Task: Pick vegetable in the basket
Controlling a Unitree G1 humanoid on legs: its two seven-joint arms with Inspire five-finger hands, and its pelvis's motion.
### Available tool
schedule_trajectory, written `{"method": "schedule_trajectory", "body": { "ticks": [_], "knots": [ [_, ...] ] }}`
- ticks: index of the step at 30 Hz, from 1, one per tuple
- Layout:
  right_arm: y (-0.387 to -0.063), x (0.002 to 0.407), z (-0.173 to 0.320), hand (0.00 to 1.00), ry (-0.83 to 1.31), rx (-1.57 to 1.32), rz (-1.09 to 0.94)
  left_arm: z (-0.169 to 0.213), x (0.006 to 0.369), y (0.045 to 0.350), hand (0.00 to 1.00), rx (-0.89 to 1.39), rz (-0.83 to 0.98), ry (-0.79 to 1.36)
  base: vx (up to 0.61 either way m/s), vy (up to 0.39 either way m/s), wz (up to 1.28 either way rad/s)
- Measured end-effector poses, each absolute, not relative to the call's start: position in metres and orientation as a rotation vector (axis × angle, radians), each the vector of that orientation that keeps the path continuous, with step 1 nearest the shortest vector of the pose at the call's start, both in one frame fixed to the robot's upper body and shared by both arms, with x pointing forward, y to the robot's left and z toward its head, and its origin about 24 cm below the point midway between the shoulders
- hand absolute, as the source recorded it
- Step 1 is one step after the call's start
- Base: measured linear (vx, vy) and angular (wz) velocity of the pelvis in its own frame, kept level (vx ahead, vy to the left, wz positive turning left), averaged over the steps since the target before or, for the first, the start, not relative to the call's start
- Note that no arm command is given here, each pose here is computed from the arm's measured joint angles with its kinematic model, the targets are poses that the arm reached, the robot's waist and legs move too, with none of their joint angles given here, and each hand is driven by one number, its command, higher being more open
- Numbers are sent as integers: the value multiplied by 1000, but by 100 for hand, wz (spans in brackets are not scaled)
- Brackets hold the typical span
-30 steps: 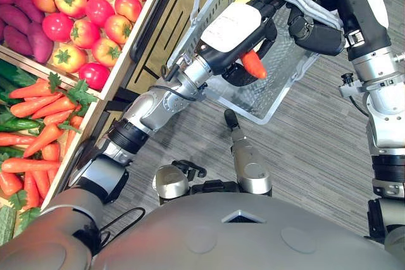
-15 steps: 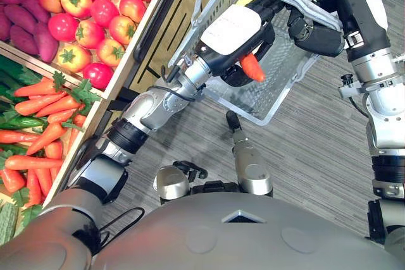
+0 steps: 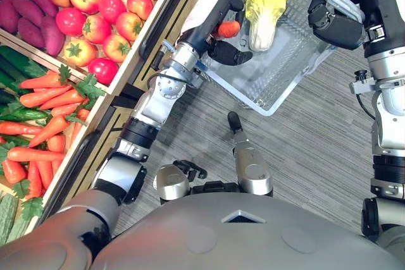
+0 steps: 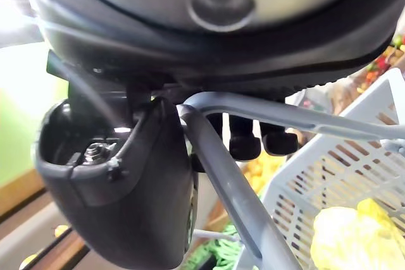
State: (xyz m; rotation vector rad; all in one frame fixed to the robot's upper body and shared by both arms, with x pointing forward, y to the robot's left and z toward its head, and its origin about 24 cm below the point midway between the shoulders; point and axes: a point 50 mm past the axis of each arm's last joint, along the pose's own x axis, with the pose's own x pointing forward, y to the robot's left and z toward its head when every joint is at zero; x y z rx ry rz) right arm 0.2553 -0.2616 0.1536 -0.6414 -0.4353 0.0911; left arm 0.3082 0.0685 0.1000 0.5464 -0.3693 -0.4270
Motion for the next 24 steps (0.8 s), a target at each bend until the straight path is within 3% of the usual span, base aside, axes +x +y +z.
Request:
{"method": "schedule_trajectory", "body": {
  "ticks": [24],
  "knots": [
    [-266,251,143,0,-395,-587,51,123,297,43,100,481,-462,-478,0,1,1]
  ]
}}
